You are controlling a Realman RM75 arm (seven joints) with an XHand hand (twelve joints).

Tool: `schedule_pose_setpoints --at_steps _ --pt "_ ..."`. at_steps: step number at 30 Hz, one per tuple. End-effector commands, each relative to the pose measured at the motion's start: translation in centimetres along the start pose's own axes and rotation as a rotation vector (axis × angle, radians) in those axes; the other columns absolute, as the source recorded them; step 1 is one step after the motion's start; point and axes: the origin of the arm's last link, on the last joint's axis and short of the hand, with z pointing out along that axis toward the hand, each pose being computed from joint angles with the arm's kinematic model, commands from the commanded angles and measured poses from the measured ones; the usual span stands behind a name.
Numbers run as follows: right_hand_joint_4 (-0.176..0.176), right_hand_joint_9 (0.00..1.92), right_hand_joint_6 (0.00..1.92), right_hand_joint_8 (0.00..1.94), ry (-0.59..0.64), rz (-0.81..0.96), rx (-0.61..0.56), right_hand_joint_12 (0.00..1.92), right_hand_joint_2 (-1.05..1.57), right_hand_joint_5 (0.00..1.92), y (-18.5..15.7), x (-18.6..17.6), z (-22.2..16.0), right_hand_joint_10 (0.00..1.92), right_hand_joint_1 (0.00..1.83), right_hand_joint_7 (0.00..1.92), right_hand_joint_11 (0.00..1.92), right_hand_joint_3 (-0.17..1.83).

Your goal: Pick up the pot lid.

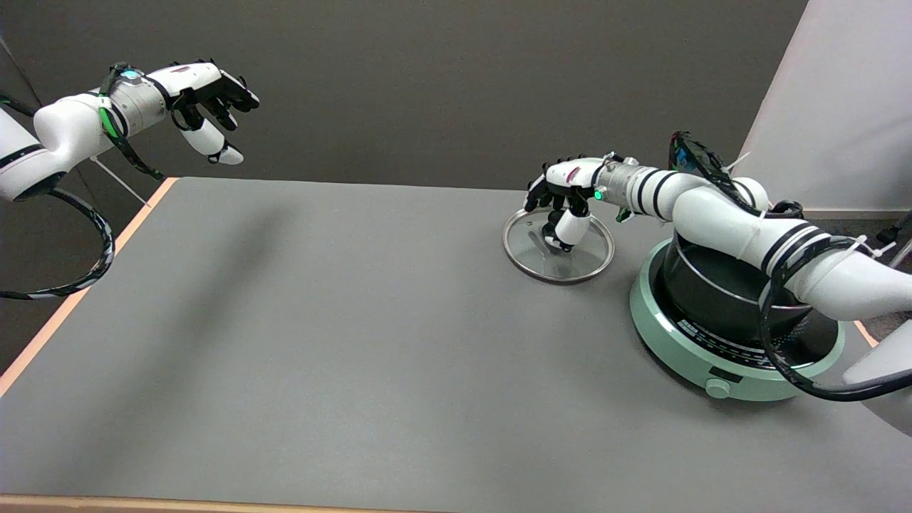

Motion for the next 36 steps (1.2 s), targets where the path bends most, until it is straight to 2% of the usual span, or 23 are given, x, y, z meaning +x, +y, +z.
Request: schedule_pose_setpoints --at_steps 1,6,7,10,16,36 --pt "0.095 0.63 0.31 0.21 -0.017 -0.036 -0.015 1.40 0.50 0.62 0.4 -0.2 -0.1 0.51 1.03 0.60 0.48 0.99" --pt "0.098 0.62 0.33 0.22 -0.004 -0.041 -0.019 1.40 0.51 0.63 0.6 0.2 -0.2 0.50 1.04 0.61 0.40 0.98" --pt "0.101 0.61 0.36 0.21 -0.001 -0.045 -0.020 1.36 0.52 0.63 0.6 0.3 -0.2 0.52 1.01 0.62 0.40 0.99" --pt "0.110 0.60 0.38 0.21 0.000 -0.048 -0.024 1.08 0.52 0.65 0.7 0.3 -0.2 0.50 0.99 0.63 0.41 0.98" --pt "0.117 0.60 0.40 0.21 -0.008 -0.053 -0.035 0.93 0.52 0.66 1.1 -0.1 -0.2 0.48 1.00 0.64 0.38 0.97" --pt "0.124 0.59 0.41 0.21 -0.035 -0.020 -0.078 0.91 0.52 0.66 2.3 -1.6 0.5 0.47 1.00 0.62 0.38 0.97"
